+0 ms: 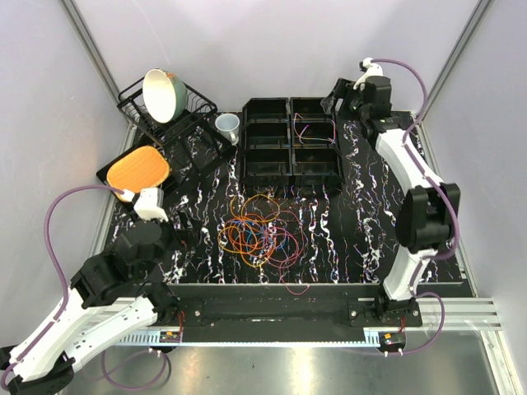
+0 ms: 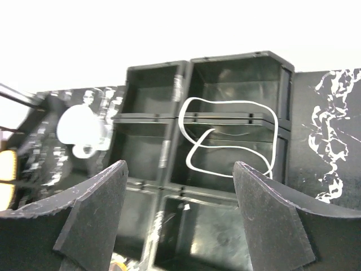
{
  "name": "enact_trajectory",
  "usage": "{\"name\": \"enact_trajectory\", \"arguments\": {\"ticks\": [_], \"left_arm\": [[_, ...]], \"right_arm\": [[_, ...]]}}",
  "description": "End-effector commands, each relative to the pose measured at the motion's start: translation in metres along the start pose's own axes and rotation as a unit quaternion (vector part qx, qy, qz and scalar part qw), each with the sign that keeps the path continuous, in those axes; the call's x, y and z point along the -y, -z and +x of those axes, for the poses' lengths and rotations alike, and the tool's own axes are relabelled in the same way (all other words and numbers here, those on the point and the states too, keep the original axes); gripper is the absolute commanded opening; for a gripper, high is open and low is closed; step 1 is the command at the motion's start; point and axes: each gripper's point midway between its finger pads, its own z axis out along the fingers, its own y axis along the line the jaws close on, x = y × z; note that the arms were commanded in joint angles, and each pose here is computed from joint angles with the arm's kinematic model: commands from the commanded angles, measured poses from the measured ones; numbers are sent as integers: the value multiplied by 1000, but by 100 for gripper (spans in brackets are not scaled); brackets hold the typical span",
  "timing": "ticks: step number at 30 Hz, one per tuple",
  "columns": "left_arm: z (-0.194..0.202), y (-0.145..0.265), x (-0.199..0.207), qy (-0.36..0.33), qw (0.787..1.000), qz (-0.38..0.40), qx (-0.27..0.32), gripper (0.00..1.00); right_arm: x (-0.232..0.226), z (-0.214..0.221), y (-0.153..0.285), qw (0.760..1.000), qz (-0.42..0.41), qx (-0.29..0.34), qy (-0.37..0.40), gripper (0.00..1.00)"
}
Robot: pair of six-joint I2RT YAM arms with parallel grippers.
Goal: Untangle the cables
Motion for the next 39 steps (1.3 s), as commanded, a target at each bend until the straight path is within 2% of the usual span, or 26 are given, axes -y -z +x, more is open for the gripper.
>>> {"name": "enact_trajectory", "arguments": {"ticks": [1, 9, 10, 18, 23, 39], "left_arm": [[-7, -6, 4, 3, 1000, -4, 12, 99], [9, -28, 14, 6, 999, -26, -32, 98], [10, -32, 19, 12, 999, -21, -32, 97], [49, -81, 28, 16, 995, -62, -74, 95], [69, -109, 33, 17, 993, -75, -84, 91], [124, -153, 38, 22, 988, -76, -129, 80]], "right_arm": [[-32, -21, 43, 999, -39, 18, -24, 81], [-63, -1, 93, 996, -68, 2, -59, 81], [-62, 13, 97, 995, -66, -11, -74, 81], [-68, 62, 148, 987, -82, -57, -127, 80], [-72, 71, 173, 985, -93, -61, -131, 80], [-73, 87, 185, 983, -104, -86, -128, 80]]}}
